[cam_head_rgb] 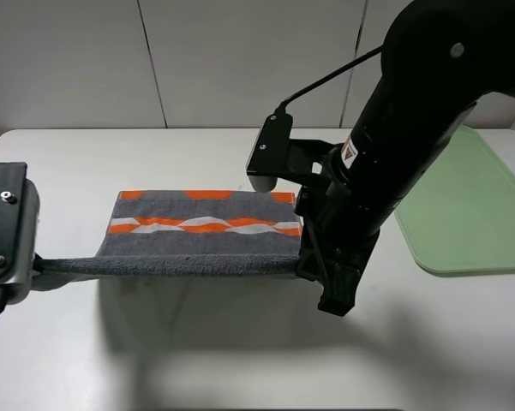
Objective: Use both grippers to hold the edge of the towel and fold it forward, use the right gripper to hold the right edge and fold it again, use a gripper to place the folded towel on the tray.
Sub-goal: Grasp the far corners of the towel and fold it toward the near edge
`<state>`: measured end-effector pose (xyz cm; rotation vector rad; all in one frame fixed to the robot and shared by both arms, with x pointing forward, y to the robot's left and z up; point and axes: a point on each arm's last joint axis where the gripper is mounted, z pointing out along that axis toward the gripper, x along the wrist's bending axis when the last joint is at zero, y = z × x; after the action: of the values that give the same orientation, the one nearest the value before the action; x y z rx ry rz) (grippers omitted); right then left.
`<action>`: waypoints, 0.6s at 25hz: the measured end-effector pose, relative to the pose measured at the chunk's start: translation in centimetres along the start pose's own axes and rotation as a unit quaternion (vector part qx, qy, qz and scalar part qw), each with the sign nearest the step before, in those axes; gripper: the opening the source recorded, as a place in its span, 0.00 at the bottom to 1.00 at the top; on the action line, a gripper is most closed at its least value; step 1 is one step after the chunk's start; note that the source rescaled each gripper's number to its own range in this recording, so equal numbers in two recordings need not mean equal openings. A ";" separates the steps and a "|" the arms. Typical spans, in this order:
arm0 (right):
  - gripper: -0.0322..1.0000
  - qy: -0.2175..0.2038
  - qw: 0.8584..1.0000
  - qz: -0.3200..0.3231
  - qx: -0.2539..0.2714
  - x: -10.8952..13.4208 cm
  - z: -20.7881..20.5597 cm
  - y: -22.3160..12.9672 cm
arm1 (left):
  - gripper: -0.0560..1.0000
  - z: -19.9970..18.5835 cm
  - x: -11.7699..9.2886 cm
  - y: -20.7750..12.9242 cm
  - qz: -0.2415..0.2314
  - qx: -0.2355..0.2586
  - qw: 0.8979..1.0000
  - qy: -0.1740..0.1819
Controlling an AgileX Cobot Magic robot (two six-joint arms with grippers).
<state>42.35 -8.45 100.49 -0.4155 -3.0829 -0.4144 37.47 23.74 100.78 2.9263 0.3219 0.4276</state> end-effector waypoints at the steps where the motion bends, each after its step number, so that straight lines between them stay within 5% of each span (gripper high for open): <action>1: 0.03 0.004 1.000 0.002 0.000 0.1 -0.2 -0.1 | 0.06 -0.3 -0.2 -0.1 -0.004 -0.004 1.000 -0.003; 15: 0.03 0.036 0.999 0.017 0.008 0.9 -0.7 -0.4 | 0.05 -1.6 -1.1 -0.4 -0.015 -0.027 1.000 0.000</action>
<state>41.37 -8.73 101.10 -0.4405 -3.0026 -0.3932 35.88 24.07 101.95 2.8647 0.3479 0.4246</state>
